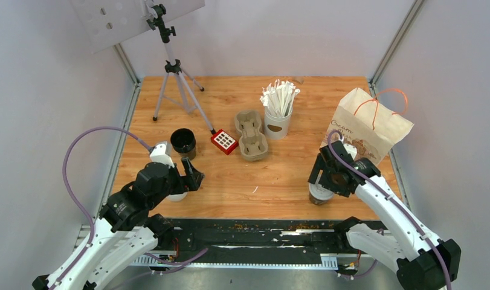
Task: Pack the takeout coffee
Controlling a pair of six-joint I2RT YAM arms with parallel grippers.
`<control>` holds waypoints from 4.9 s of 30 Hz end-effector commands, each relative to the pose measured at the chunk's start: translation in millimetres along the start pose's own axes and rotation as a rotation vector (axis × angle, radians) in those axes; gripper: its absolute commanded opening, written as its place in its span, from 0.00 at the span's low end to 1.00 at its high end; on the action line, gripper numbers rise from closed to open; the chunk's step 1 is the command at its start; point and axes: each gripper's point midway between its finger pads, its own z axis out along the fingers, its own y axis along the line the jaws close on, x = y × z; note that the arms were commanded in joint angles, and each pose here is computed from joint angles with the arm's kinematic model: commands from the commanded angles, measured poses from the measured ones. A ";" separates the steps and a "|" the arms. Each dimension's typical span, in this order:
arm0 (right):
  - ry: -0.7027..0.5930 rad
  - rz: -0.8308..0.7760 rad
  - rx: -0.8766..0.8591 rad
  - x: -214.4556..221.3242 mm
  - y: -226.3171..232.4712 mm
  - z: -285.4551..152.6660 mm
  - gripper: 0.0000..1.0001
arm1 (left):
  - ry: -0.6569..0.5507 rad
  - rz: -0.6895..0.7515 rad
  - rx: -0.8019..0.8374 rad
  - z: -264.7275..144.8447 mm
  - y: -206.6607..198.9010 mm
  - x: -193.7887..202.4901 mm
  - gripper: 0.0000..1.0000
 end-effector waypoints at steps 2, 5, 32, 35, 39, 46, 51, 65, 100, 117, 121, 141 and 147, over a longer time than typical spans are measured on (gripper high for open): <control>-0.021 0.092 0.084 -2.6 -19.1 2.0 0.77 | -0.014 0.025 0.031 -2.1 -6.0 -5.0 0.99; -0.007 0.100 0.109 -0.7 -22.8 6.0 0.78 | -0.010 0.025 0.017 -2.9 -3.4 -4.5 0.99; -0.102 -0.105 -0.280 -46.9 36.9 -93.2 0.89 | 0.064 0.025 -0.057 3.8 -1.2 -0.8 1.00; -0.089 -0.167 -0.410 -43.0 58.2 -109.3 0.88 | 0.103 0.049 -0.164 10.2 11.9 1.4 1.00; -0.118 -0.229 -0.463 -41.9 68.7 -113.4 0.88 | 0.122 0.076 -0.340 14.1 33.0 -7.0 1.00; -0.084 -0.360 -0.655 -11.3 111.9 -113.0 0.87 | 0.045 -0.175 -0.573 9.0 80.2 -24.8 0.95; -0.036 -0.501 -0.750 19.7 146.8 -107.9 0.87 | 0.033 -0.210 -0.698 -0.9 110.3 -27.5 0.85; -0.170 -0.564 -0.716 -13.7 223.5 -64.7 0.86 | 0.009 -0.177 -0.679 -4.8 116.0 -27.7 0.92; -0.180 -0.619 -0.637 15.7 194.1 -106.6 0.85 | 0.055 0.122 -0.581 106.6 97.5 -118.2 0.59; -0.209 -0.584 -0.568 12.2 159.1 -103.6 0.85 | 0.057 0.164 -0.569 116.1 106.1 -134.1 0.44; -0.217 -0.597 -0.543 7.1 158.0 -106.1 0.85 | 0.058 0.173 -0.525 122.2 101.5 -131.4 0.42; -0.203 -0.581 -0.528 10.6 154.7 -99.9 0.85 | 0.107 0.211 -0.569 122.4 114.0 -120.9 0.35; -0.182 -0.576 -0.540 14.9 159.4 -98.6 0.84 | 0.109 0.226 -0.616 115.5 119.9 -124.3 0.37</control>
